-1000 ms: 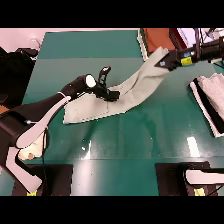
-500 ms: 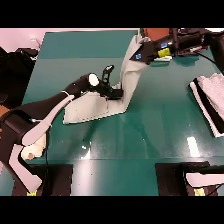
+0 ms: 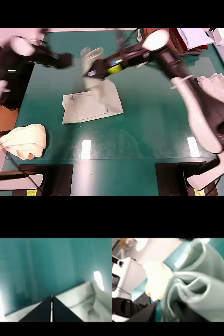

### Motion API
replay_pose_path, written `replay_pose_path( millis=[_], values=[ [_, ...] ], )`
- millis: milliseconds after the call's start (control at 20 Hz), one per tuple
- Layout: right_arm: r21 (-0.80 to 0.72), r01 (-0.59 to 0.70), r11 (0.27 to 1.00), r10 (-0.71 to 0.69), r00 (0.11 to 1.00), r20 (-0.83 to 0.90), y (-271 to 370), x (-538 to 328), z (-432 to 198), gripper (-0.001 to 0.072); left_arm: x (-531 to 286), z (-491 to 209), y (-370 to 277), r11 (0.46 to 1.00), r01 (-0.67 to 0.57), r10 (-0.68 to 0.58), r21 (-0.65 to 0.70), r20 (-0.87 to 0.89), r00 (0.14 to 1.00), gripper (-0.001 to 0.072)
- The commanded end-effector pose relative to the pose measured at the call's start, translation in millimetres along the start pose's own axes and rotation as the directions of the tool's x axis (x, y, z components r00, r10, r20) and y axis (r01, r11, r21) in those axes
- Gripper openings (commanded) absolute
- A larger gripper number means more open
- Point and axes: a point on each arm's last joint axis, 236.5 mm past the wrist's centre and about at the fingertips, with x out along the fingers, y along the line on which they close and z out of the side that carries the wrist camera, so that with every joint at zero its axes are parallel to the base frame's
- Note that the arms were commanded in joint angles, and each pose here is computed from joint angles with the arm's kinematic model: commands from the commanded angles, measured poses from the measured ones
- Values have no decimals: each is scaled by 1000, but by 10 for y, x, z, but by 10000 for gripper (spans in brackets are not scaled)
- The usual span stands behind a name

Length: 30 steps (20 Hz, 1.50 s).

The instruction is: Fold the shirts.

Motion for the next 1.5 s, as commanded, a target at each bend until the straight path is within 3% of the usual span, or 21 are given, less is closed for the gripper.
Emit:
replay_pose_path(
  millis=[0,100,150,250,500,550,600,650,850,1200,1250,1350,1400,1450],
  values=[
    [-75,-86,994,87,996,13,210,954,-156,377,-940,387,522,990,-140,143,-29,172,975,25],
    [-140,-48,989,45,999,-24,147,1017,-205,348,-1102,406,543,988,-150,154,-34,192,969,25],
    [-131,4,991,-8,999,-35,7,925,-218,282,-1117,380,531,988,-149,153,-33,184,971,25],
    [-88,135,987,-141,988,-63,-442,563,-297,282,-1042,304,423,991,-130,131,-15,156,979,25],
    [198,415,888,-395,909,-134,-1722,-787,-810,290,-775,160,-99,994,-46,36,98,105,994,25],
    [263,440,859,-414,898,-150,-1918,-999,-981,345,-719,129,-197,993,-29,18,118,96,995,26],
    [341,462,819,-429,887,-171,-2120,-1191,-1181,535,-665,95,-293,991,-12,1,132,85,996,26],
    [417,473,776,-432,881,-195,-2265,-1309,-1367,608,-608,59,-364,990,0,-11,143,72,997,26],
    [574,427,698,-373,902,-217,-2527,-1286,-1784,602,-445,-72,-597,985,49,-54,168,27,998,26],
    [610,260,748,-169,964,-203,-2387,-185,-1708,595,-431,-92,-819,980,103,-109,170,29,994,26],
    [608,223,762,-132,973,-190,-2337,8,-1663,536,-431,-98,-824,980,105,-111,168,27,993,26],
    [576,180,798,-90,979,-181,-2251,293,-1584,313,-442,-109,-912,979,144,-149,146,22,989,26],
    [541,176,822,-89,979,-184,-2223,393,-1538,135,-449,-118,-971,977,170,-174,132,18,985,26],
    [510,175,842,-101,980,-170,-2207,437,-1447,17,-448,-125,-1001,975,183,-186,123,17,982,25]
  ],
)
